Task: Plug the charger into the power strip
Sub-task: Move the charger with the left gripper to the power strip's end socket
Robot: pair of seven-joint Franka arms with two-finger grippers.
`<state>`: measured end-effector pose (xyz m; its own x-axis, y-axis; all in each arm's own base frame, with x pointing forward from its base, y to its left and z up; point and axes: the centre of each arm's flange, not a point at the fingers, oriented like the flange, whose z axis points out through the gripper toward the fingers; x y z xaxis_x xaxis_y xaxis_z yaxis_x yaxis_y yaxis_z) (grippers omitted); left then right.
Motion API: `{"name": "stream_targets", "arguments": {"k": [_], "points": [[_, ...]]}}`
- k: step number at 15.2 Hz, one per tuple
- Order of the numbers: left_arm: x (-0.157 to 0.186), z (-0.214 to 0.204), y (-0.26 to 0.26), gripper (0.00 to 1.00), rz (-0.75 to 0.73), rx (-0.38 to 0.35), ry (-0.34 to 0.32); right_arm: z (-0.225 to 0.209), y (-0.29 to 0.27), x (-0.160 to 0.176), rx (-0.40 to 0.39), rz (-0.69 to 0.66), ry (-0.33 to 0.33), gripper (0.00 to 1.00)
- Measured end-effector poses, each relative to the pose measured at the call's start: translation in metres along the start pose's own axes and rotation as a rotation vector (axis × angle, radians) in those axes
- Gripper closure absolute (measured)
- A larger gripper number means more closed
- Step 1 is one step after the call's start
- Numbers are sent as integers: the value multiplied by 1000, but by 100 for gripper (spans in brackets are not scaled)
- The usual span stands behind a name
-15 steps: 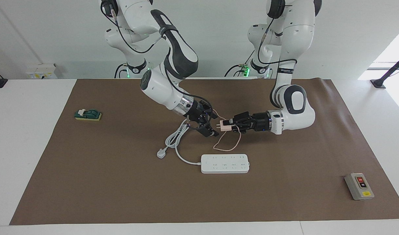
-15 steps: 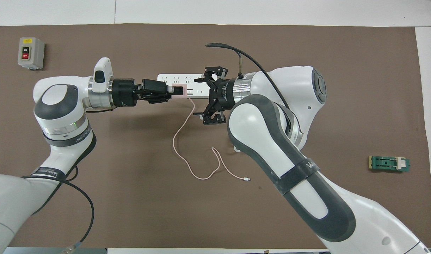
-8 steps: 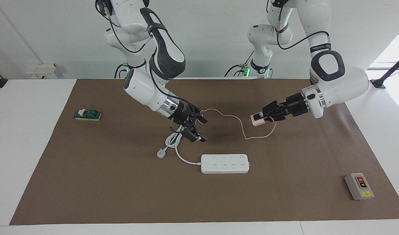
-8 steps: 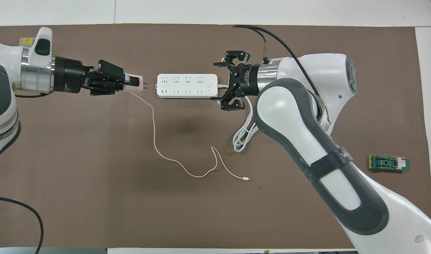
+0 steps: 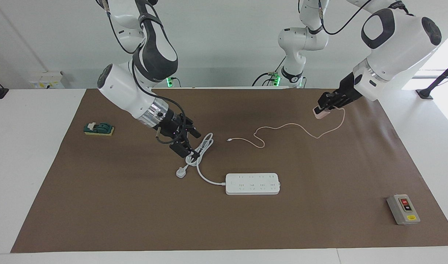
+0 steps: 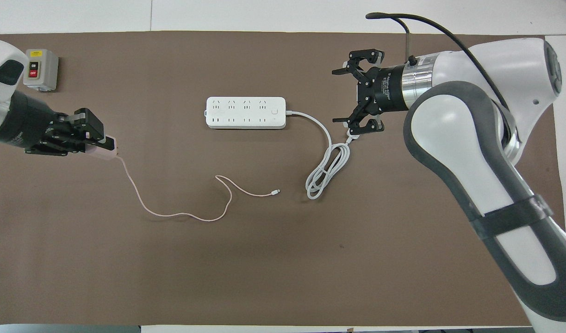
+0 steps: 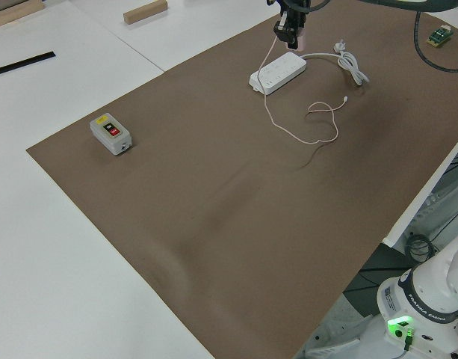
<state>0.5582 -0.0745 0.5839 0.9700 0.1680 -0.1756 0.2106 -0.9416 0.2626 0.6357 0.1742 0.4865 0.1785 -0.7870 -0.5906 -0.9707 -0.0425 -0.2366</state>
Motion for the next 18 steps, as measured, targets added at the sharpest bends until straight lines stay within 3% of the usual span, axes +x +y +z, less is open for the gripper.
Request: {"name": "stream_targets", "arguments": {"k": [7, 10, 14, 18], "points": [[2, -20, -8, 69, -118, 41, 95, -77, 12, 61, -151, -395, 125, 0], [3, -21, -4, 69, -344, 29, 125, -100, 22, 74, -260, -619, 204, 0], [3, -21, -1, 69, -481, 20, 133, -132, 34, 87, -409, -899, 282, 0], [11, -22, 4, 69, -761, -18, 208, -175, 43, 106, -536, -1179, 321, 0]]}}
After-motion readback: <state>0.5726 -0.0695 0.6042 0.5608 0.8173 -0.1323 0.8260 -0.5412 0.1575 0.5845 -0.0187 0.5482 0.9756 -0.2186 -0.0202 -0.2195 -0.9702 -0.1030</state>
